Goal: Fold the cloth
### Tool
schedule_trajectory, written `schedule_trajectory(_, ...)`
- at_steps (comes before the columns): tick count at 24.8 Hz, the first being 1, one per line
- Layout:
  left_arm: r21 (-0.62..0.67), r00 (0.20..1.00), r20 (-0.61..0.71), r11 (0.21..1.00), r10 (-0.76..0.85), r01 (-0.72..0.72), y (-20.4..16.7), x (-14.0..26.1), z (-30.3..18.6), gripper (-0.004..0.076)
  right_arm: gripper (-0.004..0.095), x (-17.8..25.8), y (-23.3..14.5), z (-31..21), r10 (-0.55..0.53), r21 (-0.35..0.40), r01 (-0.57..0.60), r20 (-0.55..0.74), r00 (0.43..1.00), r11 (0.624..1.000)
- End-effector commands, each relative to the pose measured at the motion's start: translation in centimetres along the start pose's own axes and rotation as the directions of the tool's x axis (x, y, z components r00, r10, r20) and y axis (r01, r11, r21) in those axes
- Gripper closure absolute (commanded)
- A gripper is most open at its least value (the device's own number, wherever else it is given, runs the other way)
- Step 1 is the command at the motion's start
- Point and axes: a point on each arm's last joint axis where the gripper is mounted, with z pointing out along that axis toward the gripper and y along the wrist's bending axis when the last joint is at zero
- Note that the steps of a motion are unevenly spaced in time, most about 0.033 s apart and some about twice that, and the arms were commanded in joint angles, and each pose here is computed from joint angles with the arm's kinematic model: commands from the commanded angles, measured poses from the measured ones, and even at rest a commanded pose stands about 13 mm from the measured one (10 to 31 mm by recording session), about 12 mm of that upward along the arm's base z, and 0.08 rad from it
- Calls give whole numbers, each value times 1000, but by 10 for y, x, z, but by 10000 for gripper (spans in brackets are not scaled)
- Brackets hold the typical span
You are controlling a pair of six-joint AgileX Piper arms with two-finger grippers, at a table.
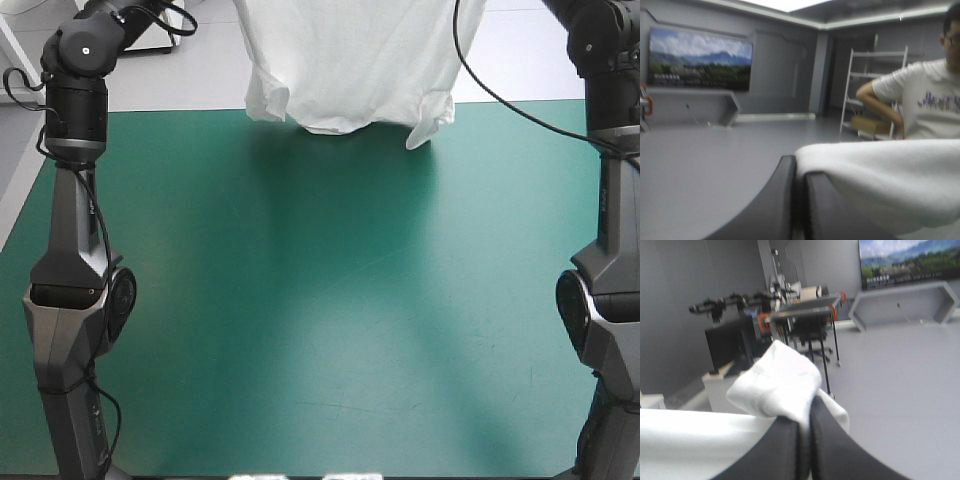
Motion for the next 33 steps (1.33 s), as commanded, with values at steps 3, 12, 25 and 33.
schedule_trajectory(3, 31, 966, -259, 999, 20, -13, -11, -2, -21, 734, 921, 4, -2, -19, -53, 12, 56, -174, 983, 998)
schedule_trajectory(12, -133, 743, -654, 989, -140, 69, -4, 34, -43, 734, 921, 95, -11, -45, -12, 18, 30, -632, 775, 999)
schedule_trajectory(25, -235, 176, -956, 972, -234, 17, -62, 137, -186, 734, 921, 201, 37, -173, -85, -87, 11, -927, 365, 996)
schedule_trajectory(33, -225, -25, -974, 974, -225, -4, -87, 183, -242, 734, 921, 241, 47, -230, -104, -102, 17, -982, 155, 995)
